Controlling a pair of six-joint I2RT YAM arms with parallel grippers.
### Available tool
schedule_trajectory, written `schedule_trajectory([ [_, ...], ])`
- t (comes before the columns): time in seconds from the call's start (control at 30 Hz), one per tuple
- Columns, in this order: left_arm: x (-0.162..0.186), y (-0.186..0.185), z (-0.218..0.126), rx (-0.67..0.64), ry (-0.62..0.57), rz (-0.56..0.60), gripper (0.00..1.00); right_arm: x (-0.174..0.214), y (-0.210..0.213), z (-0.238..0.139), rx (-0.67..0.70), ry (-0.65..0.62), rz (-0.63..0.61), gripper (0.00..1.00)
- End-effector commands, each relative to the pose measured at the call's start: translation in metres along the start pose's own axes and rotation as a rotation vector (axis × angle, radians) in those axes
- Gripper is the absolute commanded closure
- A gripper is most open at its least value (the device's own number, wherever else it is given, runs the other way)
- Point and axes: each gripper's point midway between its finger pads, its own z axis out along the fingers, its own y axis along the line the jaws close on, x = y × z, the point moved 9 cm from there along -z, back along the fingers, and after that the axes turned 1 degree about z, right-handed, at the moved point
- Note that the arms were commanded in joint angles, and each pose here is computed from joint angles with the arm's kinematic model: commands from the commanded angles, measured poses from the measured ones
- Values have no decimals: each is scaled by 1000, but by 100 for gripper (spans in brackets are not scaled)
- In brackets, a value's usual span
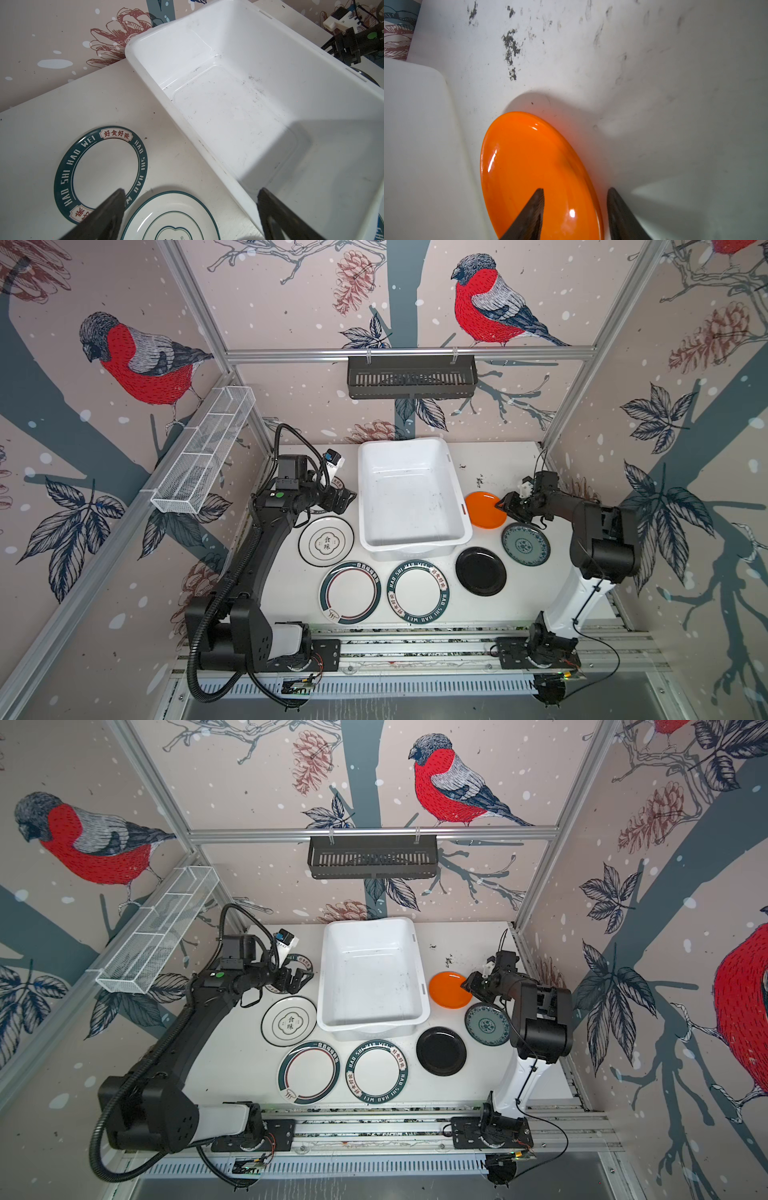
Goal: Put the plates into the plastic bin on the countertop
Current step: 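Move the right gripper down to the orange plate's edge while the left arm lifts, then close the right gripper on the orange plate's rim and tilt it up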
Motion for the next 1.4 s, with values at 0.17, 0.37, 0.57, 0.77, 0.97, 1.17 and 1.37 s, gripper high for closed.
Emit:
schedule_trajectory([
  [0.17,-4,-3,0,33,-16,1,2,11,-3,8,-20,50,17,60],
  [0.37,-3,-3,1,35,-15,-1,2,13,-4,10,-43,45,37,66],
  [0.57,-3,-3,1,31,-14,1,2,15,-6,12,-66,41,48,71],
  [0.77,-3,-3,0,25,-14,4,2,19,-9,12,-96,37,56,75],
  [0.97,-5,-4,-3,18,-24,0,2,23,-15,12,-108,21,81,79],
  [1.17,-9,-6,-9,14,-49,16,2,22,-12,8,-151,-5,73,84],
  [1.37,-12,-5,-11,5,-51,15,2,18,-7,3,-177,-29,60,86],
])
